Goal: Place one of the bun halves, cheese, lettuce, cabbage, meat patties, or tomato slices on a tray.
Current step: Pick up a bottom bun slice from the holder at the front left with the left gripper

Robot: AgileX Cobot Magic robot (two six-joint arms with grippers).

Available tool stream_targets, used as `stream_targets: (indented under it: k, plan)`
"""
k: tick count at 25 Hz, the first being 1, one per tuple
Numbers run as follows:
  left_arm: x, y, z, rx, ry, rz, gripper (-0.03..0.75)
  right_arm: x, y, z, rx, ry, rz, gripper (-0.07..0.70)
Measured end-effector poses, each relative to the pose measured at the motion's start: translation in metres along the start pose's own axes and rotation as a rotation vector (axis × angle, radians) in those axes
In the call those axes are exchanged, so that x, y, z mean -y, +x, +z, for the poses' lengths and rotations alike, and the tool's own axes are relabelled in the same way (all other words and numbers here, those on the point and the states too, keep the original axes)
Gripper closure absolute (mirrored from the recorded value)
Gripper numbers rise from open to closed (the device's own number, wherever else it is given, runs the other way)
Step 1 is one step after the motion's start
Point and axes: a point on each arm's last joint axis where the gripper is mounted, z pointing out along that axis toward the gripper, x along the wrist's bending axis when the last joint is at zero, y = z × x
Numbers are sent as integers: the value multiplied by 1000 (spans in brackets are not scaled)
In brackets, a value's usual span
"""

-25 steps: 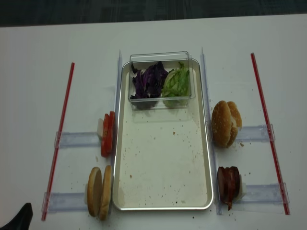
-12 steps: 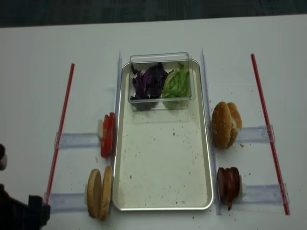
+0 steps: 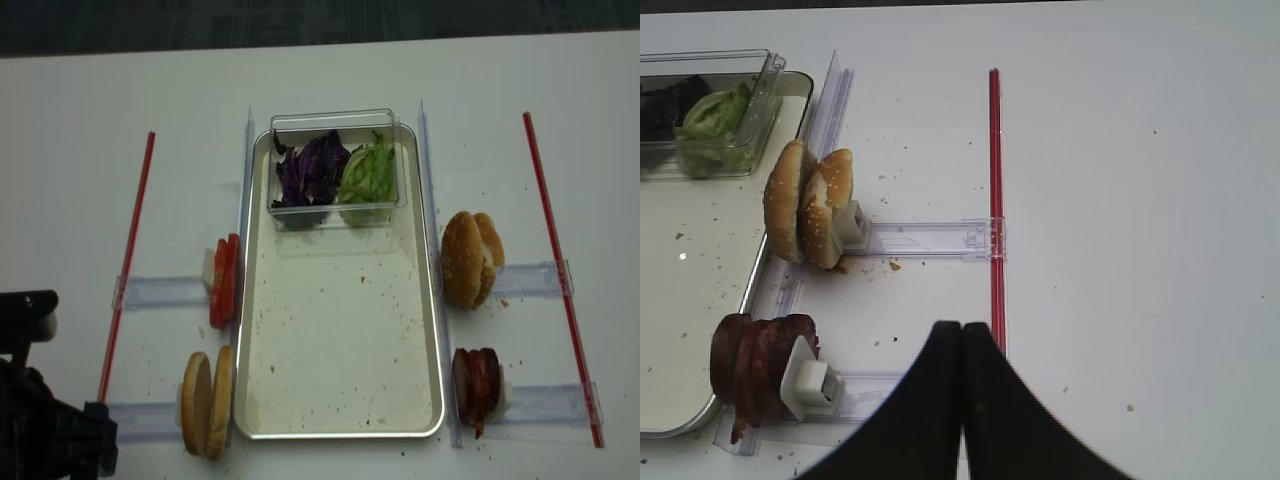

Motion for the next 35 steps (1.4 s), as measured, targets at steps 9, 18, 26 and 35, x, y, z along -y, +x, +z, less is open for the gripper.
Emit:
stream_targets:
  k: [9, 18, 26, 35]
  plan:
    - [-35, 1, -16, -20, -4, 11, 117, 0, 0, 0, 0, 0, 0, 267]
    - [-61, 0, -26, -14, 2, 8, 116, 0, 0, 0, 0, 0, 0, 267]
    - [-62, -23, -32, 23, 1, 24, 116, 0, 0, 0, 0, 0, 0, 267]
    - [-48, -90, -40, 69, -43, 76, 116, 0, 0, 0, 0, 0, 0, 267]
